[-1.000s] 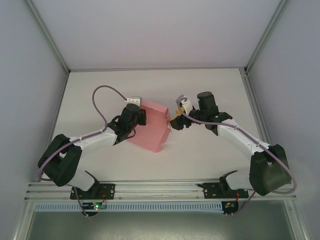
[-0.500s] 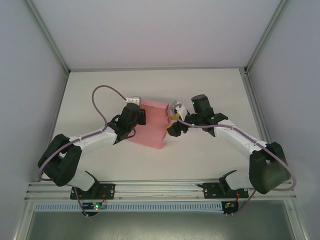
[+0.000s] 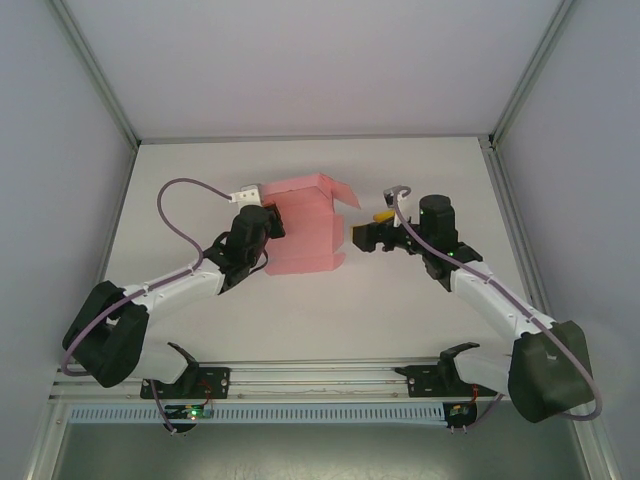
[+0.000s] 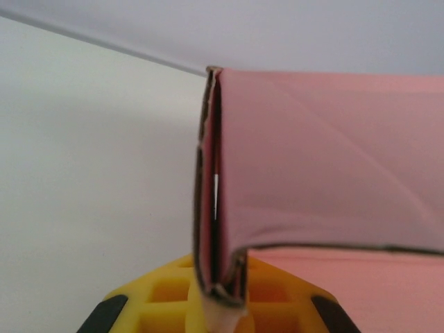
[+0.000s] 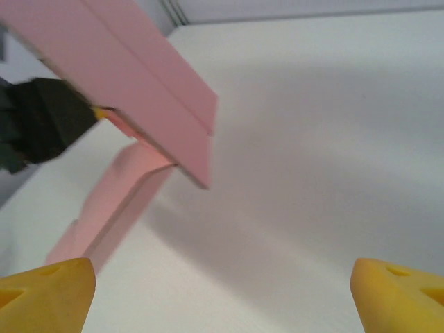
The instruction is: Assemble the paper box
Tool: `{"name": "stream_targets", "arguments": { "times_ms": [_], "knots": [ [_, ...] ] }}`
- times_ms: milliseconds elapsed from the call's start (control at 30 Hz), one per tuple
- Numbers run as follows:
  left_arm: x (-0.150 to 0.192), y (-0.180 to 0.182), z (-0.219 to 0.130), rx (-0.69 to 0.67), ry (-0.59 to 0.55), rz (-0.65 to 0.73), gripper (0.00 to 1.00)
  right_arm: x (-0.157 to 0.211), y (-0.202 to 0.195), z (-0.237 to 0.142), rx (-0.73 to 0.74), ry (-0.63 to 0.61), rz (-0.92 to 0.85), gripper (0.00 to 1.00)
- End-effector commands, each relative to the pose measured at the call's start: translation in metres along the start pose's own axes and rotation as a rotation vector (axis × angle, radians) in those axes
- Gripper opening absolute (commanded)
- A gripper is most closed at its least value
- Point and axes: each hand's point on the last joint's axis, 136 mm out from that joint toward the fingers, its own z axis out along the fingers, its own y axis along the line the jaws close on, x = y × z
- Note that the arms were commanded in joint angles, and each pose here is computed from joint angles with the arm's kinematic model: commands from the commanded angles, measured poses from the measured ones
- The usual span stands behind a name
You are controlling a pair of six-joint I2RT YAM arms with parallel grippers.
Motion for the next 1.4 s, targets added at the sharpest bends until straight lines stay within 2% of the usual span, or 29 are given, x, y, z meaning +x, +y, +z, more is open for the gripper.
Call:
{"name": "stream_targets", "arguments": {
  "times_ms": [0, 100, 200, 267, 367, 400, 433, 500, 600, 833, 967, 1000, 1067, 1200, 1267, 1367],
  "knots": [
    [-0.016, 0.004, 0.001, -0.016, -0.074, -0.058, 0.00, -0.023, 0.029, 0.002, -0.101, -0.066, 0.039, 0.93],
    [-0.016, 0.004, 0.002, -0.013, -0.080, -0.068, 0.00, -0.032, 0.037, 0.005, -0.145, -0.087, 0.102, 0.89],
    [-0.019, 0.001, 0.001, 0.010, -0.104, -0.100, 0.00, -0.027, 0.042, 0.014, -0.218, -0.062, 0.169, 0.73],
    [-0.022, -0.002, 0.000, 0.037, -0.125, -0.124, 0.00, -0.031, 0.051, 0.017, -0.305, -0.086, 0.203, 0.56],
    [-0.026, -0.007, 0.001, 0.071, -0.152, -0.151, 0.00, -0.040, 0.069, 0.018, -0.441, -0.103, 0.226, 0.46],
    [-0.027, -0.009, 0.001, 0.081, -0.156, -0.154, 0.00, -0.041, 0.072, 0.019, -0.463, -0.097, 0.231, 0.36],
    [-0.028, -0.009, 0.002, 0.083, -0.160, -0.162, 0.00, -0.043, 0.074, 0.020, -0.475, -0.099, 0.232, 0.21],
    [-0.028, -0.009, 0.003, 0.086, -0.172, -0.171, 0.00, -0.046, 0.076, 0.018, -0.488, -0.111, 0.231, 0.04],
    [-0.029, -0.006, 0.005, 0.091, -0.191, -0.193, 0.00, -0.051, 0.086, 0.008, -0.532, -0.133, 0.239, 0.00],
    [-0.034, -0.007, 0.010, 0.137, -0.235, -0.240, 0.00, -0.053, 0.101, -0.011, -0.593, -0.170, 0.318, 0.00],
    [-0.043, -0.021, 0.010, 0.222, -0.278, -0.256, 0.00, -0.042, 0.102, -0.005, -0.612, -0.119, 0.357, 0.00],
    [-0.045, -0.024, 0.010, 0.236, -0.282, -0.242, 0.00, -0.038, 0.096, -0.002, -0.581, -0.100, 0.350, 0.07],
    [-0.046, -0.027, 0.009, 0.230, -0.264, -0.197, 0.00, -0.029, 0.074, 0.002, -0.455, -0.072, 0.314, 0.16],
    [-0.038, -0.020, 0.003, 0.167, -0.189, -0.083, 0.00, -0.027, 0.006, -0.025, -0.003, -0.094, 0.193, 0.60],
    [-0.029, -0.019, -0.001, 0.170, -0.148, -0.023, 0.00, -0.035, -0.023, -0.055, 0.213, -0.138, 0.099, 0.71],
    [-0.012, -0.021, -0.003, 0.190, -0.067, 0.035, 0.00, -0.053, -0.037, -0.090, 0.352, -0.213, 0.005, 0.83]
  ]
}}
